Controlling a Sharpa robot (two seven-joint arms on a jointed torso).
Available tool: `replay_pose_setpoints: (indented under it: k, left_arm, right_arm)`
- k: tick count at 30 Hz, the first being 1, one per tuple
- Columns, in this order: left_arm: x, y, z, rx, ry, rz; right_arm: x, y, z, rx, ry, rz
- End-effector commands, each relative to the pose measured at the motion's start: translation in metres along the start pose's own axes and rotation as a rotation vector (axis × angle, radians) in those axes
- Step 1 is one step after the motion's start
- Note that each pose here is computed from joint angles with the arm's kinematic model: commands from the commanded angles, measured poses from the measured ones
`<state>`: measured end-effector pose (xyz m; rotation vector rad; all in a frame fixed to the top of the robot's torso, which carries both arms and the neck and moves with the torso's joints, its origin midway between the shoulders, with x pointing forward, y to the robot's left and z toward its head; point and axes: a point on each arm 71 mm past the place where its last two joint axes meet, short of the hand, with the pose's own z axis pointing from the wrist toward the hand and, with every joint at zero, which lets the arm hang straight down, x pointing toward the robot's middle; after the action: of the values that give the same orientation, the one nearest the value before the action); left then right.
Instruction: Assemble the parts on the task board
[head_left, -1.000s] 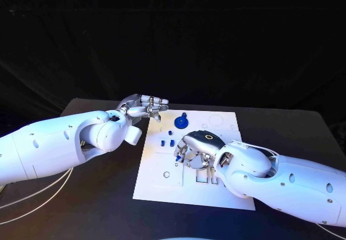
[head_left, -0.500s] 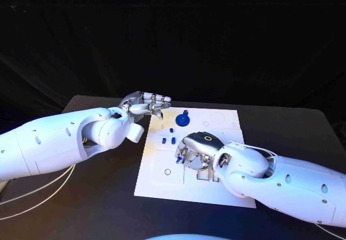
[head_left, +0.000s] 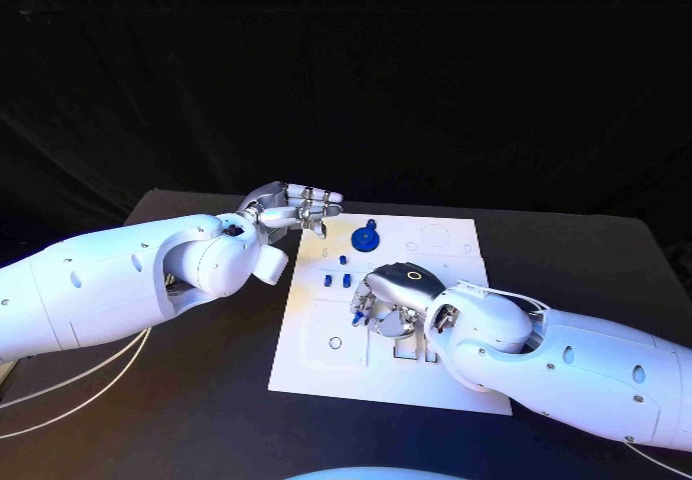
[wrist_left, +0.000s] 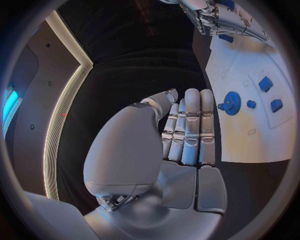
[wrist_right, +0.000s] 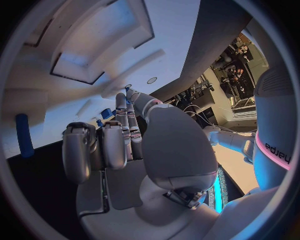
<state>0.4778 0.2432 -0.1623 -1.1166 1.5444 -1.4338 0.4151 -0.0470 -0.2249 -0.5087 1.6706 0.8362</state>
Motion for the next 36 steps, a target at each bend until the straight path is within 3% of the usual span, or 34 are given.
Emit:
replay_pose_setpoints:
  k: [1, 23, 31, 36]
  left_arm:
    - [0.0029, -0.0012, 0.0001, 0.006, 0.022, -0.009]
    - [0.0022, -0.0008, -0.0002, 0.0, 0.022, -0.009]
    - [0.0022, -0.0007, -0.0002, -0.002, 0.024, -0.01]
    - [0.0013, -0.0004, -0.0002, -0.004, 0.023, -0.009]
  right_arm:
    - [0.006, 0.0, 0.0, 0.0, 0.036, -0.024]
    - [0.013, 0.004, 0.001, 0.004, 0.084, -0.03]
    - [0.01, -0.002, -0.001, 0.041, 0.053, -0.047]
    - [0.005, -0.001, -0.011, 0.039, 0.03, -0.043]
